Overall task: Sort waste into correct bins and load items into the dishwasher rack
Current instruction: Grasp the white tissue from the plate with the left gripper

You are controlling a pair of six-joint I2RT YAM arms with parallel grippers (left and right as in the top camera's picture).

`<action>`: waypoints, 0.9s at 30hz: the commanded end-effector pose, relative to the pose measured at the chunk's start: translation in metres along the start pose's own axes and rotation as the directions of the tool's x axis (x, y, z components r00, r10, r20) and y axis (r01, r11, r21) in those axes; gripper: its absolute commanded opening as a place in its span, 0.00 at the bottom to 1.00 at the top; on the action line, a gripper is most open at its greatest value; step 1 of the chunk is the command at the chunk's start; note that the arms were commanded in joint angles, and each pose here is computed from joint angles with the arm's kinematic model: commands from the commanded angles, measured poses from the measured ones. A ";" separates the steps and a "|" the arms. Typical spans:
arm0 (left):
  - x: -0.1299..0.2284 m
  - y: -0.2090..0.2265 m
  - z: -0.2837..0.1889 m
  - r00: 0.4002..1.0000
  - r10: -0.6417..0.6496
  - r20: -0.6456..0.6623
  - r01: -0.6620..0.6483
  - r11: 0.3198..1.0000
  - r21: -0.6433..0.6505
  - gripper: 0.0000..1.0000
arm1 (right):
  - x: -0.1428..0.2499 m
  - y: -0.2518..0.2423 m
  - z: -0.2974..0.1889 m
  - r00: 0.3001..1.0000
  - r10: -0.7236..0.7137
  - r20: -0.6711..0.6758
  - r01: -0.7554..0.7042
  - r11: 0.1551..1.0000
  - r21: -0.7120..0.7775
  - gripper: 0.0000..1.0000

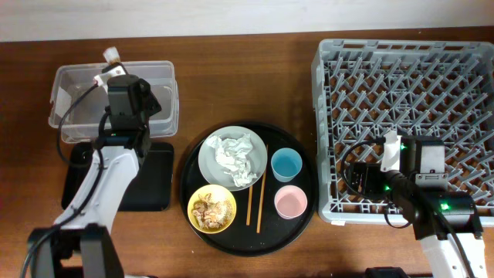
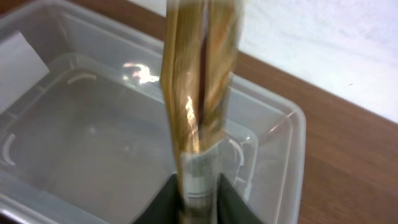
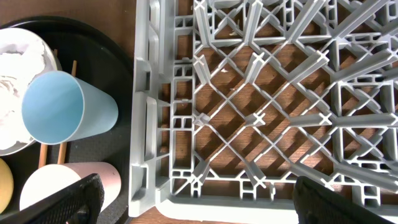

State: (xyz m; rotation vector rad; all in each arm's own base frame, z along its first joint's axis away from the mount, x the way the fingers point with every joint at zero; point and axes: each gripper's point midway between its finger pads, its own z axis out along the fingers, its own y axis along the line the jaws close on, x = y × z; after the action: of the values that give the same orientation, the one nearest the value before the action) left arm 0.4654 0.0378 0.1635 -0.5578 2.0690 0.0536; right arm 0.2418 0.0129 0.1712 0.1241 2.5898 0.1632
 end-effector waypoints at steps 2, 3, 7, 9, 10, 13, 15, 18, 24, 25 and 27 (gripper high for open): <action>-0.004 0.000 0.009 1.000 0.004 0.019 -0.004 1.000 -0.004 0.34 | -0.008 0.002 -0.006 1.000 -0.006 0.026 0.006 1.000 0.000 0.98; -0.008 -0.005 0.005 1.000 0.022 0.023 -0.022 0.999 0.024 0.36 | -0.008 0.002 -0.006 1.000 -0.007 0.027 0.007 1.000 0.000 0.99; 0.004 -0.036 -0.028 0.994 0.088 -0.064 -0.073 0.977 0.201 0.40 | -0.008 0.002 -0.006 1.000 -0.006 0.026 0.006 1.000 0.000 0.98; 0.049 -0.066 -0.056 0.961 0.182 -0.210 -0.112 0.945 0.308 0.44 | -0.008 0.002 -0.006 1.000 -0.007 0.027 0.007 1.000 0.000 0.98; 0.083 -0.078 -0.067 0.921 0.254 -0.295 -0.149 0.931 0.334 0.48 | -0.008 0.002 -0.006 1.000 -0.006 0.026 0.006 1.000 0.000 0.98; 0.143 -0.100 -0.081 0.832 0.383 -0.402 -0.222 0.893 0.392 0.52 | -0.008 0.002 -0.006 1.000 -0.006 0.026 0.006 1.000 -0.001 0.98; 0.181 -0.112 -0.084 0.767 0.455 -0.452 -0.264 0.866 0.424 0.54 | -0.007 0.002 -0.005 1.000 -0.006 0.024 0.006 1.000 0.000 0.98; 0.223 -0.116 -0.081 0.689 0.517 -0.507 -0.306 0.842 0.444 0.54 | -0.007 0.002 -0.005 1.000 -0.006 0.021 0.006 1.000 0.000 0.98; 0.257 -0.105 -0.068 0.622 0.541 -0.566 -0.346 0.838 0.421 0.08 | -0.006 0.001 -0.005 1.000 -0.006 0.019 0.006 1.000 0.001 0.98; 0.256 -0.107 -0.068 0.624 0.541 -0.563 -0.346 0.838 0.422 0.00 | -0.006 0.001 -0.005 1.000 -0.006 0.019 0.006 1.000 0.001 0.98; 0.243 -0.109 -0.071 0.632 0.537 -0.558 -0.350 0.841 0.412 0.01 | -0.006 0.001 -0.005 1.000 -0.006 0.019 0.006 1.000 0.001 0.98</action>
State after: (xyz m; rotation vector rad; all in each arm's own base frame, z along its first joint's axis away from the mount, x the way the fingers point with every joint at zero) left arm 0.3438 -0.1698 0.0133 0.1788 2.8196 -0.1851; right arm 0.2417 0.0129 0.1711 0.1234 2.5917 0.1629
